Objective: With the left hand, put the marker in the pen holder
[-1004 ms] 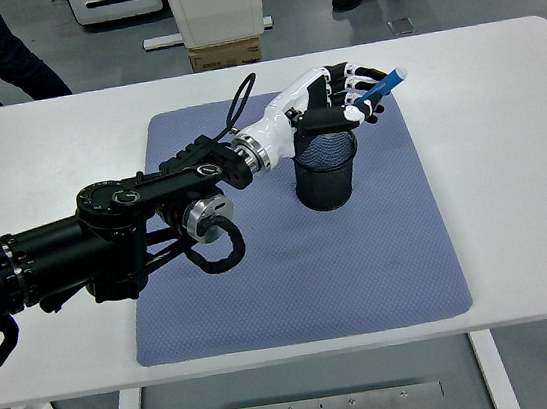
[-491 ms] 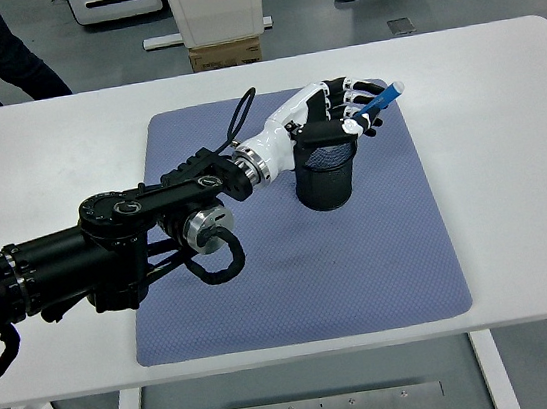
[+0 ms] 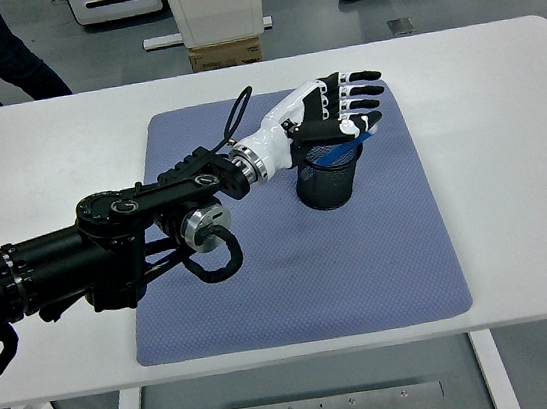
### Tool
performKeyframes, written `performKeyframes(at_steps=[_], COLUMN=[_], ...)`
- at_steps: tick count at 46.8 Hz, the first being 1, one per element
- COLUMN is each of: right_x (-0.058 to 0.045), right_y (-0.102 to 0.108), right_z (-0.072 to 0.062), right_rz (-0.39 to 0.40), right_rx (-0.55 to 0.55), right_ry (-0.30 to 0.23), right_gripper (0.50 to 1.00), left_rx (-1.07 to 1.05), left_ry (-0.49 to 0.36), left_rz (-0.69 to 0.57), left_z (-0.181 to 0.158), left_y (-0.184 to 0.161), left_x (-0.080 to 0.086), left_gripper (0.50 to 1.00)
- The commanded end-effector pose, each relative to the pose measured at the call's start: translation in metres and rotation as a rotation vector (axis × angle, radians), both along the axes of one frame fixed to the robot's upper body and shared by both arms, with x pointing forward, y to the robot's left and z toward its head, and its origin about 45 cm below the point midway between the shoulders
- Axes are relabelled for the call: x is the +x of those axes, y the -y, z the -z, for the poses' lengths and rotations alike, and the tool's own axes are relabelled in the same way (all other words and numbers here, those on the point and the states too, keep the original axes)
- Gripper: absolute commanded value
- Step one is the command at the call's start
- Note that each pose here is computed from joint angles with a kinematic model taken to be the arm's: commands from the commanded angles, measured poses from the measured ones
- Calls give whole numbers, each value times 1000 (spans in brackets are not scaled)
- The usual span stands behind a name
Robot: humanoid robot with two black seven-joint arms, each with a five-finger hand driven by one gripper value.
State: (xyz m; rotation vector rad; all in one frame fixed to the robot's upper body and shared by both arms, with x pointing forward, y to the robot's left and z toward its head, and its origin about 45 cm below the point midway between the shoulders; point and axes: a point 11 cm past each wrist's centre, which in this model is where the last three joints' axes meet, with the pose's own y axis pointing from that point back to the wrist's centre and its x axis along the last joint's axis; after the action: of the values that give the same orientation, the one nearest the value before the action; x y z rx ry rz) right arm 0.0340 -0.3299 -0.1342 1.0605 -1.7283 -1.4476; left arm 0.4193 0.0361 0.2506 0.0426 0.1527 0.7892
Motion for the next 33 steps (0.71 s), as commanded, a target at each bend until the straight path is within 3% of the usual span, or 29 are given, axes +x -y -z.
performKeyframes(at_steps=[1,22,33], right_x=[0,0,0], right_y=[0,0,0], right_z=[0,0,0], right_rz=[0,0,0], right_rx=[0,0,0], right_ry=[0,0,0], right_gripper=[1000,1000,1000], left_rx=[0,-74,-70], left_ry=[-1,25,26], left_rz=[1,-34,-46], left_z=[0,-26,-25], left_y=[0,-2,-7], left_x=[0,12,14], left_gripper=[944,962,1000])
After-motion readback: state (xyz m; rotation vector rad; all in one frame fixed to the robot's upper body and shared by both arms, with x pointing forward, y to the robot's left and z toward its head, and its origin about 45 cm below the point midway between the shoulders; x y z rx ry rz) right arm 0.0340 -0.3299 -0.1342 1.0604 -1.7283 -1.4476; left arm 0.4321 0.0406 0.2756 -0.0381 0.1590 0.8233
